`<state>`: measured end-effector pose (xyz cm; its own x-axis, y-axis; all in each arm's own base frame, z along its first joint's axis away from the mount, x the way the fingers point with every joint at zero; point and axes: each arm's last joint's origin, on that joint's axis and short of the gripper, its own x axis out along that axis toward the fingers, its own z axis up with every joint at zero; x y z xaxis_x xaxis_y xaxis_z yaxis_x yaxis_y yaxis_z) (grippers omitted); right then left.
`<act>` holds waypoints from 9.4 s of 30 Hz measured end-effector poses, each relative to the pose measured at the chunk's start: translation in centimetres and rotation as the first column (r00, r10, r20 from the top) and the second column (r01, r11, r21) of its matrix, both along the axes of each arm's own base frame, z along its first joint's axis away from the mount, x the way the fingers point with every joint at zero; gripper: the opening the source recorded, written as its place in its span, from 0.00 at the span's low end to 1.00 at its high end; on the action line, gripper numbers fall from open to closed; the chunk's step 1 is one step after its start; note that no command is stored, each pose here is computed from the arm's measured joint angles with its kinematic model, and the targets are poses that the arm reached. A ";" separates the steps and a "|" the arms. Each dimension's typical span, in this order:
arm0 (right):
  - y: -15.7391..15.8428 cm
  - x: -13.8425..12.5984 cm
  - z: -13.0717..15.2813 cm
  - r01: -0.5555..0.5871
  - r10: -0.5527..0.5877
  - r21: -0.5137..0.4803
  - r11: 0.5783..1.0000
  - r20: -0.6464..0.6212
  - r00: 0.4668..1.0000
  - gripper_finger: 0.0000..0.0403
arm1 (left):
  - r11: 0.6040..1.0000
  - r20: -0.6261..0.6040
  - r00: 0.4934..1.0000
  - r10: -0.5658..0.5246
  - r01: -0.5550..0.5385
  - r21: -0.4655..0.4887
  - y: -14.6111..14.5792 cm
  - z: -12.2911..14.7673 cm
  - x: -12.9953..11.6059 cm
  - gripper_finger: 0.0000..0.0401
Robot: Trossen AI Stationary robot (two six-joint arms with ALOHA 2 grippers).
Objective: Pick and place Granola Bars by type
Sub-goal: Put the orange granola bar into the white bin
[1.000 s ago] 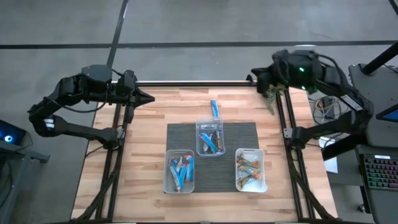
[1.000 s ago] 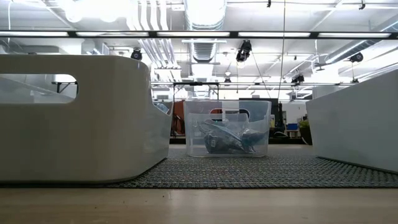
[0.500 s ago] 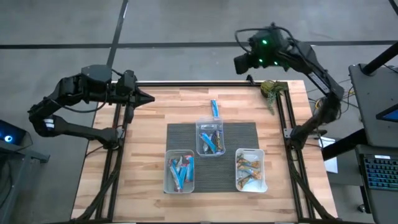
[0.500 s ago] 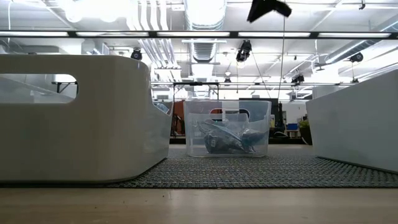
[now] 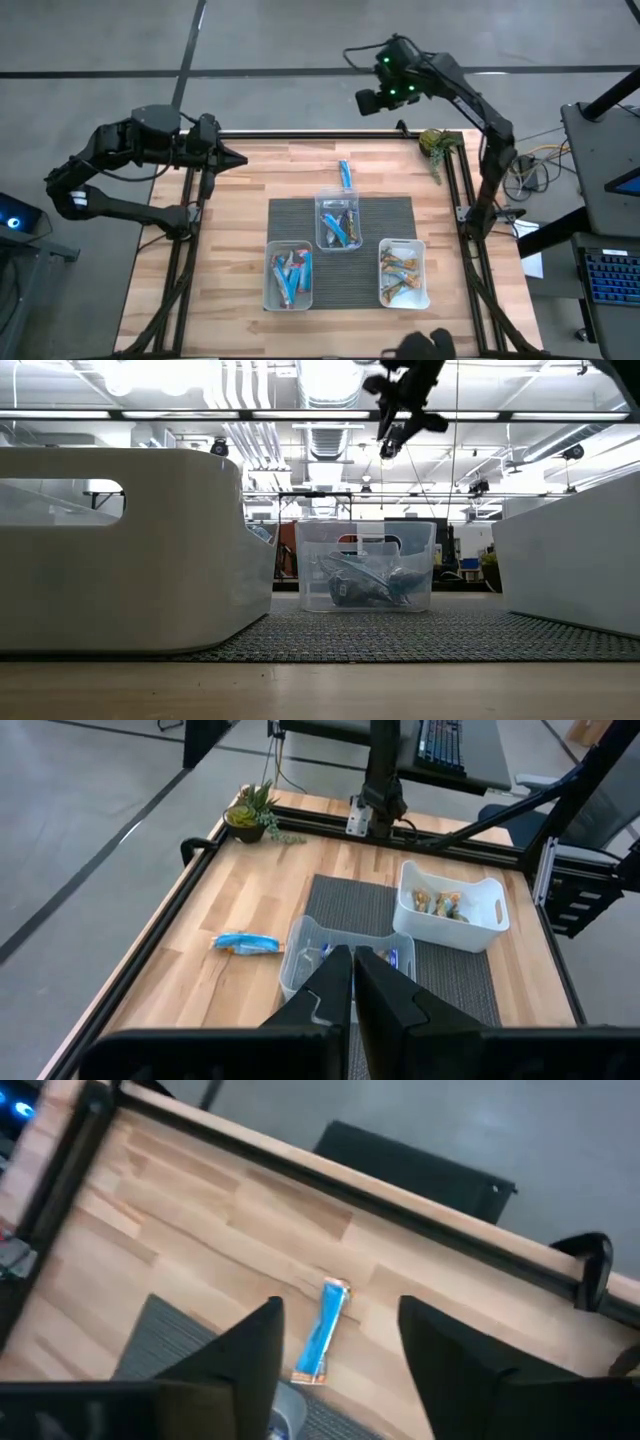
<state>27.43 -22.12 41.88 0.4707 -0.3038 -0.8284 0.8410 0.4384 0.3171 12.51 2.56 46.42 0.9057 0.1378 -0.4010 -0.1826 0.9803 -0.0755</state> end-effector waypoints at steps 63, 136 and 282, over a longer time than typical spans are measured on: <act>-2.2 12.2 -23.2 0.266 -0.084 0.362 0.893 -0.448 0.890 0.74 | 0.979 -0.052 0.982 0.182 -0.186 -0.081 0.3 -0.5 -0.4 0.00; -4.9 10.4 -26.1 0.285 -0.106 0.568 0.772 -0.327 0.939 0.74 | 0.977 -0.051 0.981 0.188 -0.192 -0.096 0.3 -0.5 -0.4 0.00; 17.4 -0.3 2.4 -0.435 0.422 0.213 0.875 0.109 0.900 0.13 | 0.991 -0.061 0.992 0.107 -0.111 -0.074 0.1 -0.6 -0.4 0.00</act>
